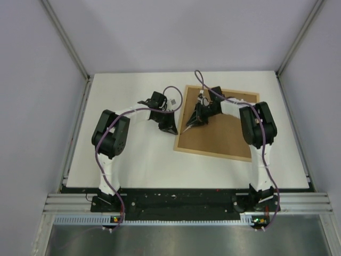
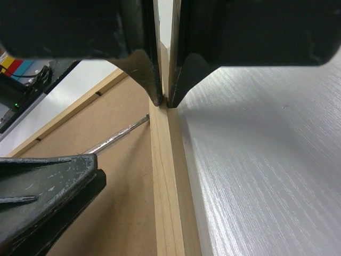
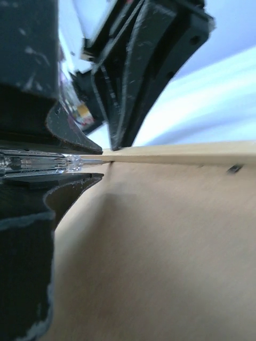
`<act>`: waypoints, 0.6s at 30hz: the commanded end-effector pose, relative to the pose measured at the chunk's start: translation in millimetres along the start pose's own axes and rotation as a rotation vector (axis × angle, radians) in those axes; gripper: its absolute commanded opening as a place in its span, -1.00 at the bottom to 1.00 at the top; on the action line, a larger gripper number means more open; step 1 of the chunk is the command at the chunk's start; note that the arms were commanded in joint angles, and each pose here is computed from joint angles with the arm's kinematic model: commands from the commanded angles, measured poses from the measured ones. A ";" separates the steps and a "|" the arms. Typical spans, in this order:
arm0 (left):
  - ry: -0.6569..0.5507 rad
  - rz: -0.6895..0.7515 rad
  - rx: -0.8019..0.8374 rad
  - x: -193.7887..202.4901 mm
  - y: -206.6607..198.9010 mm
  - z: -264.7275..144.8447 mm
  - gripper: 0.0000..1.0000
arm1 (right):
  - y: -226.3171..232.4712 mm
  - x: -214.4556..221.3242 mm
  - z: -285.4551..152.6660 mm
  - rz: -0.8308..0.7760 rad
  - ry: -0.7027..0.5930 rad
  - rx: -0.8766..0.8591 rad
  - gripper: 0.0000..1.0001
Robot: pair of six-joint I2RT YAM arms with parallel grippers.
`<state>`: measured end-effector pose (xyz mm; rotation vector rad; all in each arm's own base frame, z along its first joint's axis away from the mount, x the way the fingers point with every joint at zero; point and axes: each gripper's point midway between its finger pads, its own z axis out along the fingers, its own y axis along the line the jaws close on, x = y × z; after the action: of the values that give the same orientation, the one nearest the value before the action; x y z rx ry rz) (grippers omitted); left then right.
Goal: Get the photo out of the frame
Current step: Release the photo frame item from the photo frame.
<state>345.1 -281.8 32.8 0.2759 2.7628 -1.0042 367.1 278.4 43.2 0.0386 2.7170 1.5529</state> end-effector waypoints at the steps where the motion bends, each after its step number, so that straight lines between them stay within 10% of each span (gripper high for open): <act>1: 0.025 0.024 0.012 11.9 -18.2 8.9 -0.73 | 78.9 -16.6 17.3 -0.216 -0.132 0.172 -1.00; 9: 0.023 0.030 -0.001 12.6 -19.8 11.7 -0.73 | 161.4 3.1 42.6 -0.368 -0.165 0.224 -1.00; 18: -0.037 0.061 -0.004 -6.5 -24.6 -7.2 -0.56 | 149.7 -8.9 -35.2 -0.405 -0.161 0.152 -1.00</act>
<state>336.5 -282.8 33.9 0.2695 2.7962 -0.9416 389.6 327.7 108.2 -0.1896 2.6984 0.8944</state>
